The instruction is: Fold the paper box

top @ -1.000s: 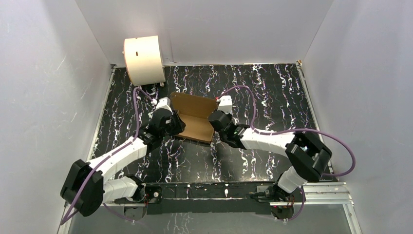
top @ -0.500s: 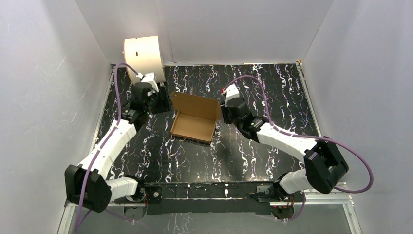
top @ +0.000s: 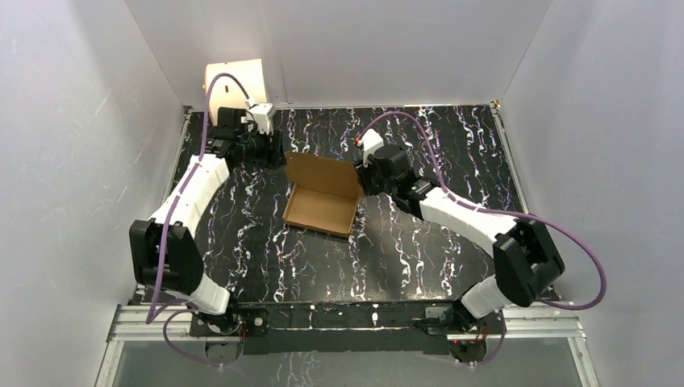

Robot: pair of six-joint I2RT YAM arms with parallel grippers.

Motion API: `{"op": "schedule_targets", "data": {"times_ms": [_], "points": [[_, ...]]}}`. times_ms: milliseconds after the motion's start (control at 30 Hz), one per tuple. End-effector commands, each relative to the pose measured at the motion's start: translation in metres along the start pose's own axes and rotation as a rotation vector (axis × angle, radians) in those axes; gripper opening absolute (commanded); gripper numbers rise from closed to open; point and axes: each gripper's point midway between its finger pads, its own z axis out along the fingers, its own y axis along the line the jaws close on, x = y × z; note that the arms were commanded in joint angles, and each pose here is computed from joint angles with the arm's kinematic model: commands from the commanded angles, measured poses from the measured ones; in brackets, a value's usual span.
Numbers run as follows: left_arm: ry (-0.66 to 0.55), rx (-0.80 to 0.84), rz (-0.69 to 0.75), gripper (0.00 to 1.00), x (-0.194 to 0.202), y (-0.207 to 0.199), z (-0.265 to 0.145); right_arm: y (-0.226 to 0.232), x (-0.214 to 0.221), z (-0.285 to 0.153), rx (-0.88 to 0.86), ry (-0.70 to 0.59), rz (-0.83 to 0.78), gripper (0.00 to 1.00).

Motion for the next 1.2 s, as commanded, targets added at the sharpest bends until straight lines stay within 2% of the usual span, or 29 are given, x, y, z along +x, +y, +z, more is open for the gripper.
{"op": "schedule_targets", "data": {"times_ms": [0, 133, 300, 500, 667, 867, 1000, 1167], "points": [[0.024, 0.094, 0.108, 0.6, -0.008, -0.005, 0.002, -0.011, -0.027, 0.009, 0.003, -0.044, -0.037, 0.4], [0.049, 0.147, 0.154, 0.6, -0.008, -0.007, 0.014, -0.012, -0.026, 0.009, -0.022, -0.039, -0.051, 0.31], [0.066, 0.248, 0.219, 0.56, -0.006, -0.016, 0.022, -0.012, -0.021, 0.007, -0.063, -0.019, -0.103, 0.14], [0.082, 0.336, 0.252, 0.45, -0.001, -0.027, 0.024, -0.013, -0.022, 0.008, -0.137, -0.02, -0.177, 0.02], [0.095, 0.333, 0.283, 0.34, 0.005, -0.023, 0.027, -0.013, -0.025, 0.011, -0.197, -0.016, -0.205, 0.0], [0.091, 0.411, 0.283, 0.26, 0.006, -0.034, 0.03, -0.01, -0.03, 0.01, -0.23, -0.028, -0.217, 0.0], [0.094, 0.391, 0.287, 0.16, 0.008, -0.03, 0.032, -0.009, -0.029, 0.011, -0.236, -0.028, -0.205, 0.0], [0.06, 0.381, 0.299, 0.18, 0.005, -0.029, 0.035, -0.003, -0.031, 0.011, -0.265, -0.039, -0.205, 0.0]]}}
